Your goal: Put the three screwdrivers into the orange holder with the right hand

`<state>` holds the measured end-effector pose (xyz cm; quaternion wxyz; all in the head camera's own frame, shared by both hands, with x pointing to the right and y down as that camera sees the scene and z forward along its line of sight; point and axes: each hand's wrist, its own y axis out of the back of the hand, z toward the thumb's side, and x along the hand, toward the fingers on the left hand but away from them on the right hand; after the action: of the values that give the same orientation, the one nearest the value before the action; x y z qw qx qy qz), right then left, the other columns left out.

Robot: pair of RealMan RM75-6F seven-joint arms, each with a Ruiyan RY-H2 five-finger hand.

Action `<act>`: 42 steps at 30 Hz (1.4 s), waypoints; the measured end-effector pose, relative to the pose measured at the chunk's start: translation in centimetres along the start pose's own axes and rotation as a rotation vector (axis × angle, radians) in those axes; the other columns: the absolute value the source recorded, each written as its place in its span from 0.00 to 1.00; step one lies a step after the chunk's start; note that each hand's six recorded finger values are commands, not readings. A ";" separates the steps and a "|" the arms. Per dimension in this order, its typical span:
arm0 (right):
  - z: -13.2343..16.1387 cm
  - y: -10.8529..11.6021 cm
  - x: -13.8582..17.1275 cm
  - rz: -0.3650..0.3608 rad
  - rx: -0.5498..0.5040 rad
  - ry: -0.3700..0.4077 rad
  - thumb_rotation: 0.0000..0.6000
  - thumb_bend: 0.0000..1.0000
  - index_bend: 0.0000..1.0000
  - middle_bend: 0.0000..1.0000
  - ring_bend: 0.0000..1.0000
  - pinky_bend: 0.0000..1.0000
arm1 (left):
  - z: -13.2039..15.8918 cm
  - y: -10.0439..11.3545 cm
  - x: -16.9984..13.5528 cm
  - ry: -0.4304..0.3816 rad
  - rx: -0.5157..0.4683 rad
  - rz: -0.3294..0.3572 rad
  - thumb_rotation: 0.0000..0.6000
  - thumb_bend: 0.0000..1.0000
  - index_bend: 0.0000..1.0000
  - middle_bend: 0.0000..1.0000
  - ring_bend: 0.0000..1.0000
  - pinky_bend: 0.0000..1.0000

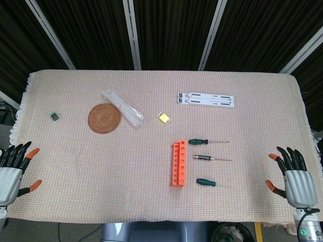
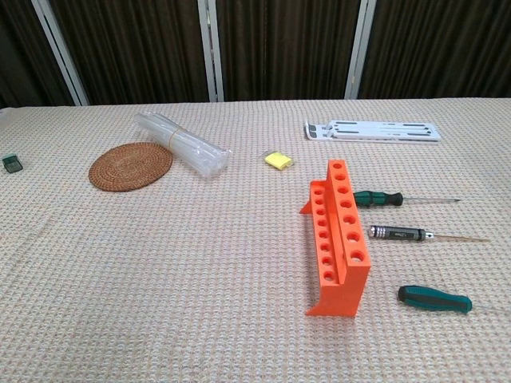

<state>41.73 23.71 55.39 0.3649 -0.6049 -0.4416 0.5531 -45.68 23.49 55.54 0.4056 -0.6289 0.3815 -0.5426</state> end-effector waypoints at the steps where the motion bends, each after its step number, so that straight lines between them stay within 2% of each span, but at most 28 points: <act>1: 0.2 0.0 -0.2 -0.003 -0.002 0.004 1.00 0.16 0.29 0.13 0.00 0.00 | 0.0 0.1 0.0 -0.002 0.001 0.004 1.00 0.14 0.15 0.00 0.00 0.00; 4: 1.1 0.2 -1.4 -0.009 -0.011 0.028 1.00 0.19 0.34 0.17 0.01 0.04 | 0.2 0.2 0.3 -0.009 0.003 0.008 1.00 0.14 0.15 0.00 0.00 0.00; 7: 2.0 0.3 -2.6 0.002 -0.012 0.056 1.00 0.20 0.36 0.17 0.01 0.04 | 0.3 0.2 0.5 -0.012 0.004 0.005 1.00 0.14 0.15 0.00 0.00 0.00; 12: 4.0 0.4 -4.9 0.029 0.045 0.116 1.00 0.21 0.35 0.17 0.01 0.04 | 0.2 0.5 0.8 -0.013 0.014 0.014 1.00 0.14 0.15 0.00 0.00 0.00; 19: 7.5 -0.3 -8.6 0.100 0.095 0.212 1.00 0.36 0.35 0.17 0.00 0.04 | 0.2 0.9 1.2 -0.014 0.028 0.024 1.00 0.14 0.15 0.00 0.00 0.00; 24: 10.0 -1.6 -11.1 0.172 0.092 0.261 1.00 0.40 0.35 0.16 0.00 0.04 | 0.3 1.1 1.6 -0.018 0.035 0.026 1.00 0.14 0.15 0.00 0.00 0.00; 28: 11.5 -3.1 -12.9 0.237 0.091 0.272 1.00 0.40 0.33 0.15 0.00 0.04 | 0.4 1.1 1.8 -0.021 0.037 0.025 1.00 0.14 0.15 0.00 0.00 0.00; 36: 13.1 -5.8 -15.6 0.341 0.165 0.246 1.00 0.40 0.32 0.15 0.00 0.01 | 0.3 0.7 2.2 -0.019 0.032 0.003 1.00 0.14 0.15 0.00 0.00 0.00; 42: 15.1 -7.8 -17.7 0.402 0.202 0.228 1.00 0.33 0.34 0.15 0.00 0.00 | 0.2 0.7 2.3 -0.022 0.025 0.006 1.00 0.14 0.15 0.00 0.00 0.00</act>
<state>25.82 9.11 66.98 0.3534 -0.6996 -0.2111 0.5841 -45.28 21.16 55.75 0.4191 -0.6286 0.3722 -0.5392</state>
